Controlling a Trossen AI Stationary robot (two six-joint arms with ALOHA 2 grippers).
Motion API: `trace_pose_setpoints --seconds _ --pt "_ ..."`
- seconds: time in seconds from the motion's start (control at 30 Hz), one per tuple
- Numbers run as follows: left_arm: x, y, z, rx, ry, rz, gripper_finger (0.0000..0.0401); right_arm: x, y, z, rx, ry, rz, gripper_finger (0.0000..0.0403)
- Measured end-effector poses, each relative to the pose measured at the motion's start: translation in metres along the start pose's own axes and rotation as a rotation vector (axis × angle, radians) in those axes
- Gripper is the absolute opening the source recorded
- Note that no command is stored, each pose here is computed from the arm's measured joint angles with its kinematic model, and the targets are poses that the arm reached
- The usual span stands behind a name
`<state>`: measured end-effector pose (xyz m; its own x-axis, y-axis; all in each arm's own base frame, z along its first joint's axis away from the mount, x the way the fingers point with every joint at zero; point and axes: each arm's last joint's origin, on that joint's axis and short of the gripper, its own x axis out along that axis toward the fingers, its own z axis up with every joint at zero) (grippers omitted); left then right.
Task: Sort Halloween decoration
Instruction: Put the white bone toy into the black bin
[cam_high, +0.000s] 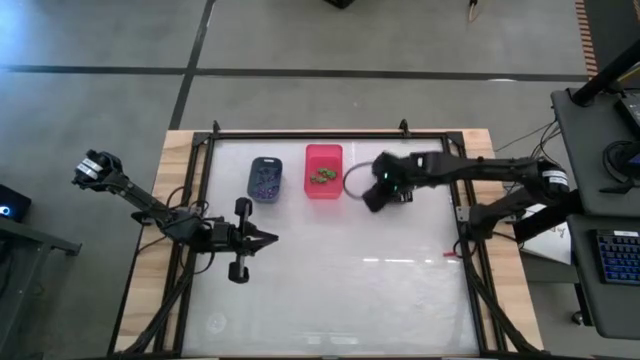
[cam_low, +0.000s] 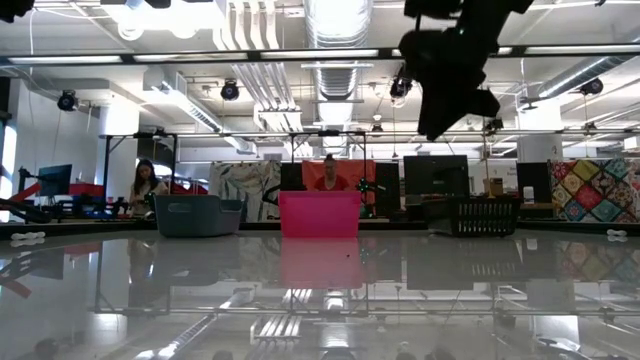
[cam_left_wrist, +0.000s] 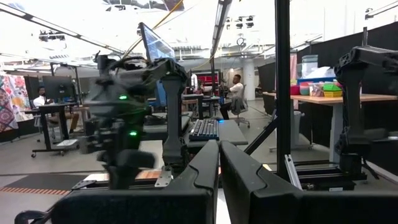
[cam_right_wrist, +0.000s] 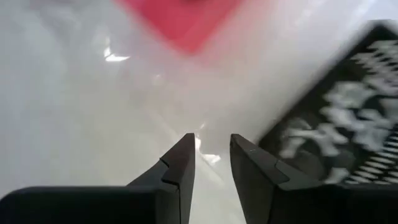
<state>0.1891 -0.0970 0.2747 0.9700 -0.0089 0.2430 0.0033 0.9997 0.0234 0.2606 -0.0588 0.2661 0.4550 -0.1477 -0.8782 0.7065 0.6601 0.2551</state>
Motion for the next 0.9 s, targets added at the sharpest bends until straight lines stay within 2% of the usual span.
trace_pose_setpoints --seconds 0.2,0.4,0.9 --pt "0.000 0.000 0.000 0.000 0.000 0.000 0.0000 0.004 0.042 -0.032 -0.101 0.049 0.082 0.0093" --pt "0.000 0.000 -0.001 0.003 0.006 -0.001 0.0000 0.007 0.069 -0.063 -0.151 0.103 0.111 0.0093" --pt "0.007 -0.007 -0.017 0.009 0.062 -0.008 0.0000 0.016 0.101 -0.116 -0.140 0.218 0.097 0.0093"
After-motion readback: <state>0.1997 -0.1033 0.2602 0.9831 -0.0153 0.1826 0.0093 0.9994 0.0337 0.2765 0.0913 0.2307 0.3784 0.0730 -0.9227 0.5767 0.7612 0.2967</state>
